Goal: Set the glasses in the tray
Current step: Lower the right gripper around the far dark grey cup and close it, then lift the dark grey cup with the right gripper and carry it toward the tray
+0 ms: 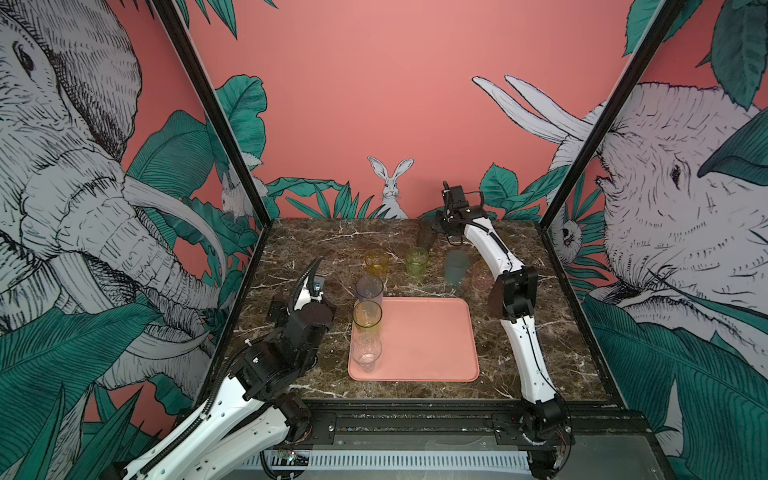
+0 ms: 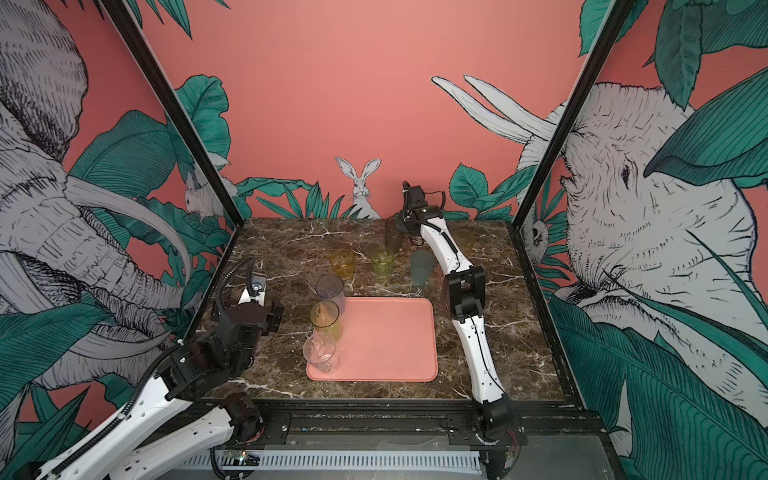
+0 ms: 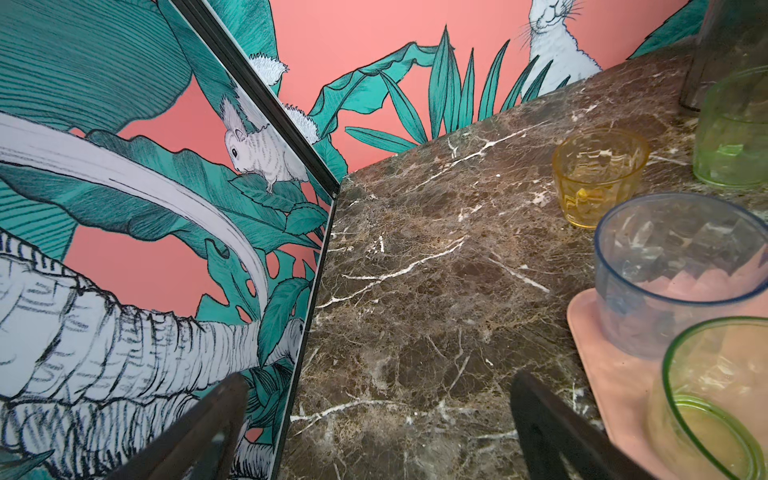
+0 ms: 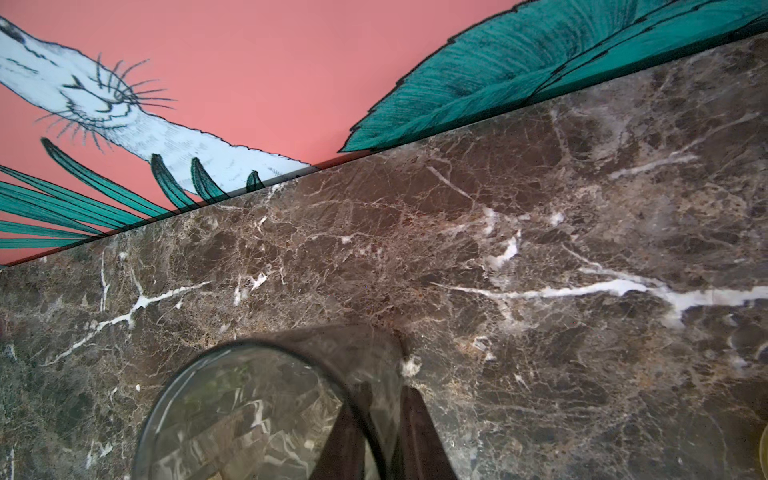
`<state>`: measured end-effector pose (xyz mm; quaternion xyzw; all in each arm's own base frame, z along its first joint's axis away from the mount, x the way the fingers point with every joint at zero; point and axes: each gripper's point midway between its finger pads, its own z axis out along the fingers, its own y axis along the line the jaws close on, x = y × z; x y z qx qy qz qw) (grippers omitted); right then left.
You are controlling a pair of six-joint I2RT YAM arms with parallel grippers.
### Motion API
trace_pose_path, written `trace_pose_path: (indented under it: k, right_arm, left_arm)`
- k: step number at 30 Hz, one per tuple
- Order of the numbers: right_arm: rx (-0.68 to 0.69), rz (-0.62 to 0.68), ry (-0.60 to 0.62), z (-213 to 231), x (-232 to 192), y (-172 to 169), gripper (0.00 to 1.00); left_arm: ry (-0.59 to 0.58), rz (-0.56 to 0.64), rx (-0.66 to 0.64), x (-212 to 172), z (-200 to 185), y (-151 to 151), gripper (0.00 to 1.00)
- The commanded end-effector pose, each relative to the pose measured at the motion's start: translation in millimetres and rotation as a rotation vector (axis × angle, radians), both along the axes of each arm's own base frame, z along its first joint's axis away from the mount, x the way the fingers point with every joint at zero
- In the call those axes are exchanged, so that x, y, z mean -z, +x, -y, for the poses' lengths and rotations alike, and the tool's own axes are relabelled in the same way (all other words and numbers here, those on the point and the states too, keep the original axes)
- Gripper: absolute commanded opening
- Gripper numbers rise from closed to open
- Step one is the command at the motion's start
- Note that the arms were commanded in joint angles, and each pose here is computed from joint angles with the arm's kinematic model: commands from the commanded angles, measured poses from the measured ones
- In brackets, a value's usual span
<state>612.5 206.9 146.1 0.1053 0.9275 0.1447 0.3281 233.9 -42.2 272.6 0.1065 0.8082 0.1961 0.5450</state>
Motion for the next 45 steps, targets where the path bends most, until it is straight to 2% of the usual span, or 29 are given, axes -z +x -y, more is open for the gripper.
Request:
trace_pose_path:
  k: [1, 5, 12, 23, 29, 35, 45]
  right_arm:
    - [0.013, 0.03, 0.014, 2, -10, 6, 0.13]
    - [0.01, 0.035, 0.004, 3, -13, 5, 0.07]
    - [0.008, 0.064, -0.004, 5, -29, 4, 0.0]
    - [-0.014, 0.152, 0.003, 8, -90, -9, 0.0]
    - [-0.047, 0.183, -0.002, 9, -123, -31, 0.0]
    - [-0.054, 0.183, -0.009, 11, -154, -60, 0.0]
    - [-0.17, 0.204, -0.037, -8, -190, -116, 0.0]
  left_arm:
    - [-0.035, 0.028, -0.007, -9, -2, -1, 0.99]
    - [-0.043, 0.022, -0.011, -6, -4, -3, 0.99]
    - [-0.055, 0.022, -0.015, -6, -7, -6, 0.99]
    - [-0.084, -0.003, 0.005, 6, -2, -7, 0.99]
    - [-0.056, -0.002, -0.017, -2, -11, -11, 0.99]
    - [-0.078, 0.007, -0.013, -3, -15, -17, 0.99]
    - [-0.08, 0.003, -0.004, -2, -14, -17, 0.99]
